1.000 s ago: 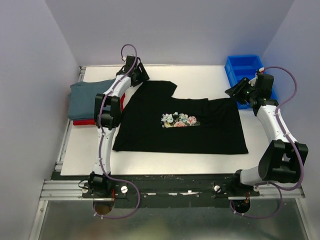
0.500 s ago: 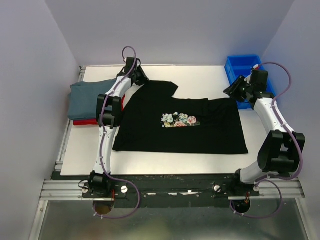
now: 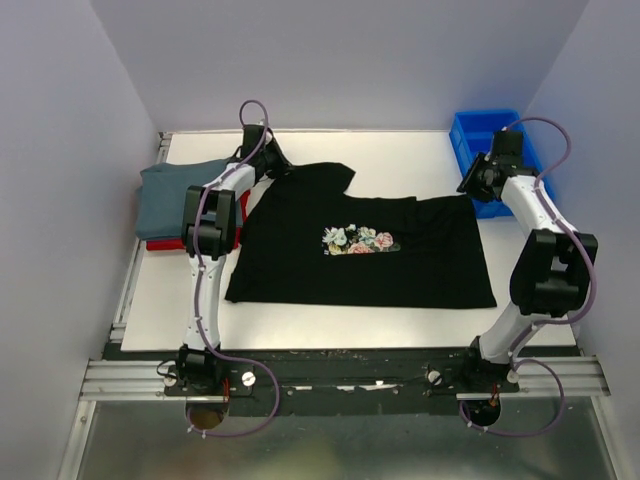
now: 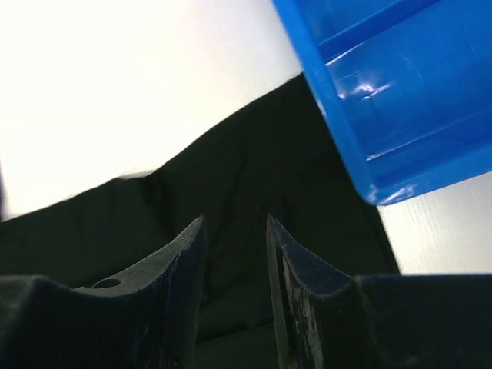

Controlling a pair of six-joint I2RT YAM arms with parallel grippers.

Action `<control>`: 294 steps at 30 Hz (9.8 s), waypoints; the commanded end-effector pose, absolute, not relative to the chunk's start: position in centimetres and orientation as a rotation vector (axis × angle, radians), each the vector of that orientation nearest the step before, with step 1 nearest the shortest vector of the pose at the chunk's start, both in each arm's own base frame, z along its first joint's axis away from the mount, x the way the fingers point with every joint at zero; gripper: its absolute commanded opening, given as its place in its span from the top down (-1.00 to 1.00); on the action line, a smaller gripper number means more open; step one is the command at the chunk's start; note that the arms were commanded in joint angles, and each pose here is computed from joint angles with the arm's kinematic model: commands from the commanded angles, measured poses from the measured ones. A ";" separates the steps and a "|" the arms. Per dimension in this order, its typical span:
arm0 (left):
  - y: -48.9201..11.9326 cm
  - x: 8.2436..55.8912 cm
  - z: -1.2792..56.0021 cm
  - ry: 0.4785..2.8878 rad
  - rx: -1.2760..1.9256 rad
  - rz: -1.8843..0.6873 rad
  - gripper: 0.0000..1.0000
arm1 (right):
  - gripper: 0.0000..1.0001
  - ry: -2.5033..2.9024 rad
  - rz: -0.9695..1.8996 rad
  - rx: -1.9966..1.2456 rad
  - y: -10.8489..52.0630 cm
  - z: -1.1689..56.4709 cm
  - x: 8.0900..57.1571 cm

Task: Fold and stack the t-shirts
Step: Grap the side of the flattened tshirt furthest away from the robot with both arms

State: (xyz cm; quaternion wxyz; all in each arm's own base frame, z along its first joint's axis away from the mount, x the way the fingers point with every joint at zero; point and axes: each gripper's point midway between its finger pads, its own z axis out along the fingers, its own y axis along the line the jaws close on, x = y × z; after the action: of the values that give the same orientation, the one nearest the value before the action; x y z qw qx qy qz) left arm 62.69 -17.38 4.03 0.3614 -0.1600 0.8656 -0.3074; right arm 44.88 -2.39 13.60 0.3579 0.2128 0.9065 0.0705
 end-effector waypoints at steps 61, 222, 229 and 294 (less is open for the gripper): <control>-9.3 63.6 11.8 2.077 -0.315 -0.641 1.00 | -0.25 2.647 -0.305 0.535 -6.8 4.1 51.7; -11.0 62.0 16.5 2.034 -0.217 -0.578 1.00 | -0.05 2.577 -0.107 0.629 -7.1 3.6 53.8; -11.0 62.0 16.6 2.033 -0.213 -0.571 1.00 | -0.10 2.598 -0.125 0.650 -7.2 3.2 53.8; -10.7 61.8 16.7 2.034 -0.196 -0.550 1.00 | -1.00 2.643 -0.163 0.494 -6.3 3.1 53.6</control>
State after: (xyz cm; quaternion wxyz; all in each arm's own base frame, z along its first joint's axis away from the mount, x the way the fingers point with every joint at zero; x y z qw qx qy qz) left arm 61.69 -11.11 16.37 0.4826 -0.0825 0.8393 -0.2364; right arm 54.35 -4.59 2.99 0.2321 0.1700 0.9566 -0.0454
